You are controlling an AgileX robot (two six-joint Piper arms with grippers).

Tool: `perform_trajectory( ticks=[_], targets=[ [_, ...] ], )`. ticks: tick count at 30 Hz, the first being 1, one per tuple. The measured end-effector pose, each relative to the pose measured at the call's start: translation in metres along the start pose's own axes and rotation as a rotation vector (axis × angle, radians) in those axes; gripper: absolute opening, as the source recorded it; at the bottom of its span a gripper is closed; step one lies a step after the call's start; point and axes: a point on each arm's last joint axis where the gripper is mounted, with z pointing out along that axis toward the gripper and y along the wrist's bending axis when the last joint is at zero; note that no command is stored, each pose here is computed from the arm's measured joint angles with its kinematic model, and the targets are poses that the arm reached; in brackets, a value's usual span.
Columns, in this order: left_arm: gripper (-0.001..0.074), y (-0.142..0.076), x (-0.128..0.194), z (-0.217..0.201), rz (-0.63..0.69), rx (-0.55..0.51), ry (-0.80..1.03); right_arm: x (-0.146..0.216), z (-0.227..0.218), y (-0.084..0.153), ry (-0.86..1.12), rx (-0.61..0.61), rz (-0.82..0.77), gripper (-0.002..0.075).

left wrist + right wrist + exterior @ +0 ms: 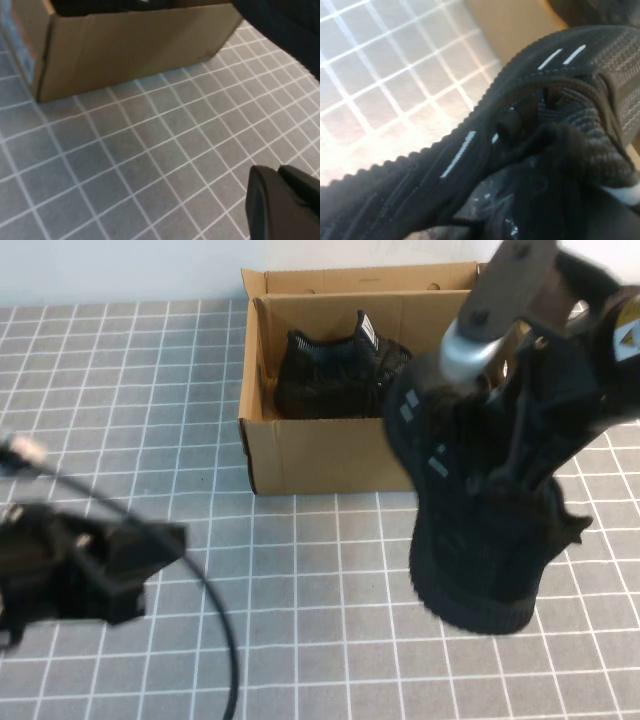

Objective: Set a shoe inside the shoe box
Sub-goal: Hand over the shoe

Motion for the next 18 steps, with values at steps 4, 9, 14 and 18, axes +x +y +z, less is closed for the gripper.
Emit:
perform_trajectory(
  ticks=[4, 9, 14, 18],
  targets=[
    [-0.0001, 0.006, -0.026, 0.018, 0.070, 0.107, 0.023, 0.005, 0.000, -0.014, 0.004, 0.035, 0.050, 0.0018],
    [-0.0001, 0.017, -0.054, 0.038, 0.118, 0.188, 0.057, 0.004, 0.000, -0.022, -0.007, 0.054, 0.075, 0.0018],
    [0.0000, 0.023, -0.078, 0.052, 0.218, 0.287, 0.076, -0.012, 0.002, -0.029, -0.052, 0.031, 0.041, 0.0018],
    [-0.0001, 0.028, -0.092, 0.061, 0.310, 0.340, 0.059, -0.027, 0.004, -0.027, -0.084, -0.048, -0.108, 0.0018]
  ],
)
